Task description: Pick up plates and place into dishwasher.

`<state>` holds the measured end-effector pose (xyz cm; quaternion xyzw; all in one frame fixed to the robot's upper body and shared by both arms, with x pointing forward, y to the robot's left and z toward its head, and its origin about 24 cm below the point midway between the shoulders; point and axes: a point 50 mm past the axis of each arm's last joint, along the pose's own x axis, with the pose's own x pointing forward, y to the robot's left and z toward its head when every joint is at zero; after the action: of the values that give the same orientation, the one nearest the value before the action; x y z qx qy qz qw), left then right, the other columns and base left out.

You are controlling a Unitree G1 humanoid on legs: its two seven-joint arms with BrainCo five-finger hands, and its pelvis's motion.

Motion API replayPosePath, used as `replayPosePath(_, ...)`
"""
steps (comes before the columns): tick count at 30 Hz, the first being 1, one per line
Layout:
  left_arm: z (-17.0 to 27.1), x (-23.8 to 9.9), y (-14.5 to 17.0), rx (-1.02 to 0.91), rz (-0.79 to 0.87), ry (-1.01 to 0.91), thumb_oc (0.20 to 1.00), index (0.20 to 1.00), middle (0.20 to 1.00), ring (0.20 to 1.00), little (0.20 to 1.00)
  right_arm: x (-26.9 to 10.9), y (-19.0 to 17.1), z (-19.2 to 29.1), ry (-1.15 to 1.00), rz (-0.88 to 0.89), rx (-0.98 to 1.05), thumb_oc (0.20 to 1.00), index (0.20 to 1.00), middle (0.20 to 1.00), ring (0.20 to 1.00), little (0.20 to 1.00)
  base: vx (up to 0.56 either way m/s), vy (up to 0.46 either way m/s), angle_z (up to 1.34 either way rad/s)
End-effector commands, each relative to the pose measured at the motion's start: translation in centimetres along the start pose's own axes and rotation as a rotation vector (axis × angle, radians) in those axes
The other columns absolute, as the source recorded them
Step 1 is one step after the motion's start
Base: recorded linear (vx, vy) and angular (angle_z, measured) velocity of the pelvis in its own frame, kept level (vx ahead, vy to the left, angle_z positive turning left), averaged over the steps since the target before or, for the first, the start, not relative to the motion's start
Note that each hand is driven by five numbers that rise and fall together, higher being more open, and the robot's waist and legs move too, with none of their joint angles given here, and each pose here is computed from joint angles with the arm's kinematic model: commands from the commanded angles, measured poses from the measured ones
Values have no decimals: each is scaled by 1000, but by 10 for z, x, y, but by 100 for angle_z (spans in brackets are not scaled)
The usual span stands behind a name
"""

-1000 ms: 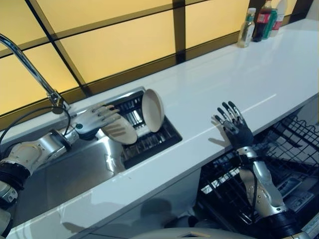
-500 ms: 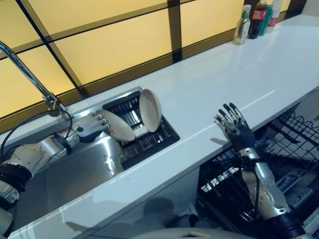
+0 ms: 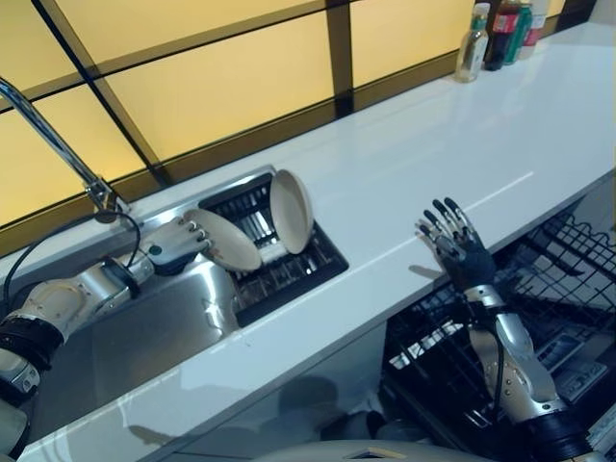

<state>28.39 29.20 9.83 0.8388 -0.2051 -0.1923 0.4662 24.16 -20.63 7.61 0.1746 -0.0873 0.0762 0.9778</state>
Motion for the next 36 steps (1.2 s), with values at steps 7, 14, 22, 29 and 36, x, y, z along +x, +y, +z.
replayPosePath(7, -33, 3, 39, 34, 220, 127, 200, 200, 200, 200, 200, 4, 15, 17, -106, 73, 18, 1000, 1000, 1000, 1000, 1000, 0, 0, 0)
replayPosePath(14, -37, -5, 49, 60, 259, 105, 200, 200, 200, 200, 200, 6, 17, 19, -111, 74, 31, 1000, 1000, 1000, 1000, 1000, 0, 0, 0)
replayPosePath(22, -48, -15, 76, 46, 395, 125, 200, 200, 200, 200, 200, 6, 18, 13, -95, 61, 34, 1000, 1000, 1000, 1000, 1000, -7, 0, 1)
replayPosePath(29, -46, -19, 96, 21, 504, 115, 200, 200, 200, 200, 200, 7, 15, 16, -114, 52, 49, 1000, 1000, 1000, 1000, 1000, -23, -2, 7)
replayPosePath(36, -50, -29, 104, -38, 589, 156, 200, 200, 200, 200, 200, 8, 18, 16, -117, 54, 52, 1000, 1000, 1000, 1000, 1000, -27, 6, 5)
